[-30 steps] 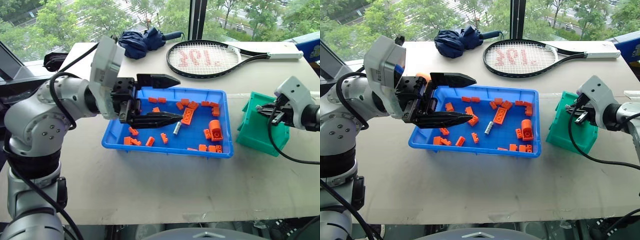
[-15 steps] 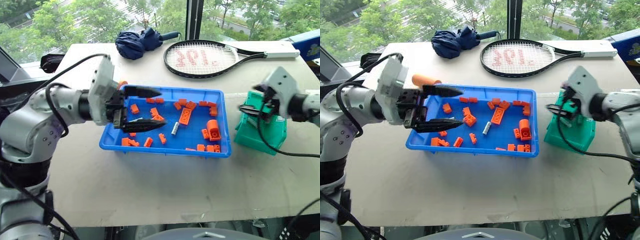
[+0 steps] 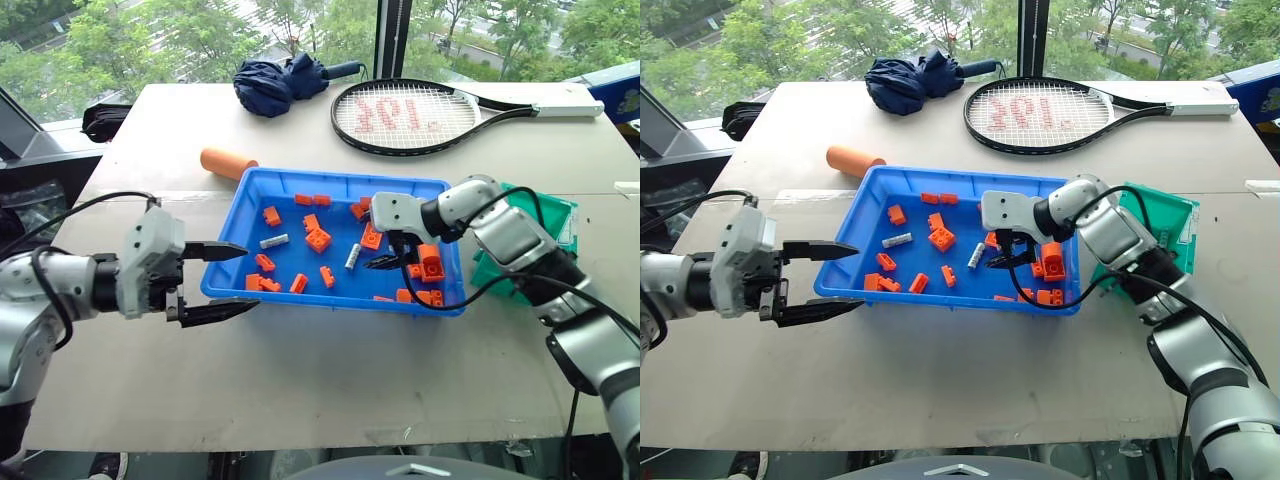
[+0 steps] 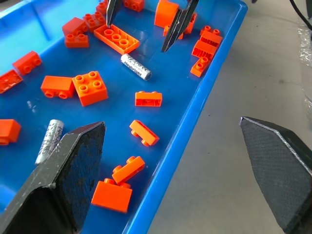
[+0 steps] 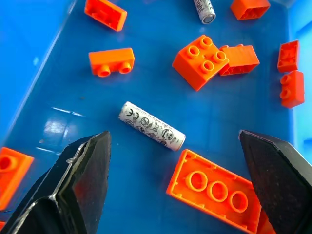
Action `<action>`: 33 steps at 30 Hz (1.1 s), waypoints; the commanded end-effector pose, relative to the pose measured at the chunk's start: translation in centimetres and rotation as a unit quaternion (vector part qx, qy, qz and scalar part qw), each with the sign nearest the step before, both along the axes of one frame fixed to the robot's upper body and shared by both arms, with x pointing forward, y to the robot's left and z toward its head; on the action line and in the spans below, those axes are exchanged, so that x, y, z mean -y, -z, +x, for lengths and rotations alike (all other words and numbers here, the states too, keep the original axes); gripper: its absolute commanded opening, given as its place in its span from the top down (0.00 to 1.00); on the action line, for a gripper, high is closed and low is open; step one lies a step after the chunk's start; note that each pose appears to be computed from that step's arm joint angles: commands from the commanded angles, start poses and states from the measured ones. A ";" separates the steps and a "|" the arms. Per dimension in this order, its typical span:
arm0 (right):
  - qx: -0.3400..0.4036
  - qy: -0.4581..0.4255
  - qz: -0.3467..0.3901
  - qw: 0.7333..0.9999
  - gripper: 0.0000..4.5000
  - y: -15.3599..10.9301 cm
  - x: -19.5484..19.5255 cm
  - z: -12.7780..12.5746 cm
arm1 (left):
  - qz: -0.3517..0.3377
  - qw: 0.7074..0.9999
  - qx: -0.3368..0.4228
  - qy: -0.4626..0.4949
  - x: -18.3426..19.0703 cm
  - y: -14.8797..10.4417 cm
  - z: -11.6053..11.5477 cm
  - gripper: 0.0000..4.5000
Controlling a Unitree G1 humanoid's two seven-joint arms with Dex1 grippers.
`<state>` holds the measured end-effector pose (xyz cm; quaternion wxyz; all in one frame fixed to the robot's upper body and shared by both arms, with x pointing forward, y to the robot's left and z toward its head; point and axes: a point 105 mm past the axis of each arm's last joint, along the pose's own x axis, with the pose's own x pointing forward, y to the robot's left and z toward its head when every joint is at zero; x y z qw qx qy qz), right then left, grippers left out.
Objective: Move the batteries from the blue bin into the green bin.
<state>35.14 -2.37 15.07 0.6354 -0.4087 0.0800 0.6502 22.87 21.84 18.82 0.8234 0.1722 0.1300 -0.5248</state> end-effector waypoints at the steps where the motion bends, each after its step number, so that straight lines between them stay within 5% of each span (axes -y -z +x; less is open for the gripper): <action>1: 0.001 -0.041 -0.022 0.999 0.07 -0.5 -1.3 0.2 | 0.000 0.999 0.037 -0.005 0.0 -1.3 -0.6 0.00; 8: -0.069 -0.067 -0.049 0.994 0.07 1.2 -3.1 0.1 | -0.004 0.999 0.045 -0.022 0.1 -1.6 -0.9 0.00; 15: -0.086 -0.061 -0.069 0.992 0.55 2.1 -2.5 0.5 | -0.005 0.999 0.044 -0.023 0.2 -1.6 -1.0 0.00; 16: -0.087 -0.060 -0.063 0.992 0.70 1.9 -2.4 0.5 | -0.003 0.999 0.042 -0.021 0.2 -1.4 -1.0 0.00; 19: -0.092 -0.063 -0.043 0.993 0.96 0.8 -2.0 0.1 | -0.009 0.999 0.042 -0.012 0.5 -1.5 -0.8 0.00; 25: -0.080 -0.040 0.032 0.995 0.99 -3.1 -0.3 -1.8 | -0.035 0.998 0.051 0.029 2.5 -2.0 0.4 0.00; 33: -0.059 0.219 0.159 0.961 0.99 -7.8 9.5 -4.1 | -0.120 0.985 0.068 0.104 7.7 -4.6 2.2 0.00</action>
